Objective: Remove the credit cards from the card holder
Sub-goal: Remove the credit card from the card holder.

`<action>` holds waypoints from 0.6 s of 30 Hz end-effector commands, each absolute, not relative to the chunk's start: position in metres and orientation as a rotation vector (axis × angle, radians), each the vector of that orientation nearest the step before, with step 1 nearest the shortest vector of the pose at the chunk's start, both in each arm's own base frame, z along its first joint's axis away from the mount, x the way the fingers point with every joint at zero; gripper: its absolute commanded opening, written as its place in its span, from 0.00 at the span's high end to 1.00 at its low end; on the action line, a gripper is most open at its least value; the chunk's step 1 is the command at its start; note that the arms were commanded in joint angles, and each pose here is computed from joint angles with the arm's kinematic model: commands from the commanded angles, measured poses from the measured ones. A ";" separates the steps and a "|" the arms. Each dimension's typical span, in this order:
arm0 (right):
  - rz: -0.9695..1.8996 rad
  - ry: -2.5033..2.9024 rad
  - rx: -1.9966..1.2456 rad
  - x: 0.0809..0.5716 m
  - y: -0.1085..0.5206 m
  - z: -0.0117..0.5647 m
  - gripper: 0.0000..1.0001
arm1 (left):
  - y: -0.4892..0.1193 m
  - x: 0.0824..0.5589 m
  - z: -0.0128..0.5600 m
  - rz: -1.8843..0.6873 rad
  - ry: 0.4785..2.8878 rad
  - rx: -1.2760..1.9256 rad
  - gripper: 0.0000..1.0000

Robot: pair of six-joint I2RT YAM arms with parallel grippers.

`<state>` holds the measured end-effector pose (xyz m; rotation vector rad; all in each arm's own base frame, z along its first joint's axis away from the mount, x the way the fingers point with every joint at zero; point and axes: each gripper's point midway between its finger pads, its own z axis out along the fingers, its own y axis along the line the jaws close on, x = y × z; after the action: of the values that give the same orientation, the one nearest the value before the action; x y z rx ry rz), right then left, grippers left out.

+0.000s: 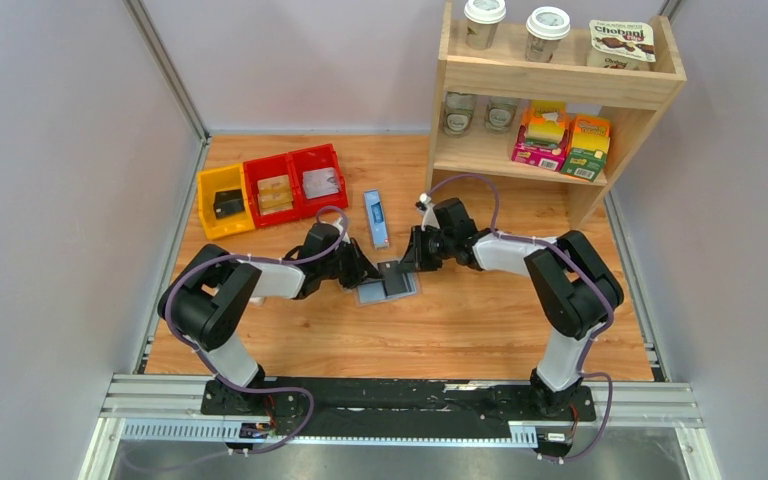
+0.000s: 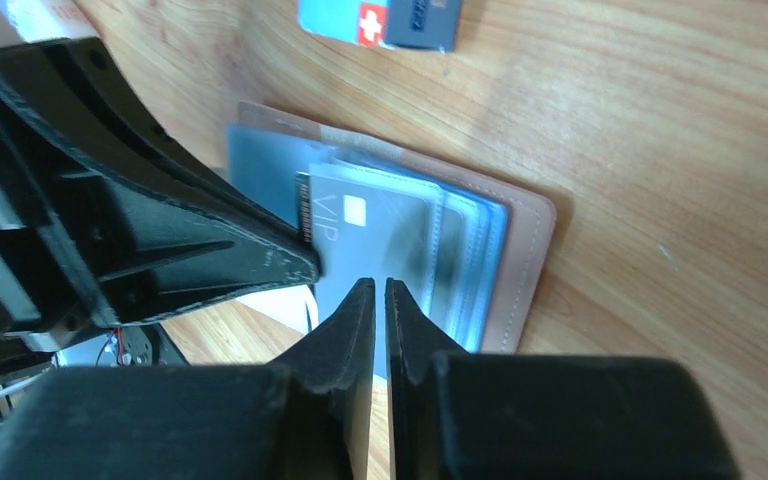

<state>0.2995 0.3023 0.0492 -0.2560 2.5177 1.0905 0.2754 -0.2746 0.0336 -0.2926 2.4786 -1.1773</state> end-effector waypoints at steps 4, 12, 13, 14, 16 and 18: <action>0.999 2.578 -0.225 0.293 0.289 0.018 0.93 | -0.277 0.277 0.036 -1.174 2.475 -0.257 0.91; 0.916 2.621 -0.194 0.285 0.274 0.001 0.96 | -0.273 0.277 0.032 -1.163 2.473 -0.296 0.86; 0.914 2.627 -0.193 0.283 0.273 -0.001 0.96 | -0.272 0.277 0.032 -1.167 2.468 -0.307 0.85; 0.912 2.627 -0.190 0.283 0.273 -0.001 0.96 | -0.273 0.277 0.032 -1.171 2.466 -0.314 0.84; 0.905 2.637 -0.187 0.281 0.271 -0.005 0.96 | -0.273 0.278 0.033 -1.181 2.457 -0.323 0.83; 0.902 2.640 -0.185 0.280 0.270 -0.007 0.96 | -0.273 0.277 0.033 -1.188 2.453 -0.330 0.83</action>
<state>0.2937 0.2954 0.0311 -0.2277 2.5228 1.0732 0.2740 -0.2724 0.0305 -0.3144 2.4831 -1.1690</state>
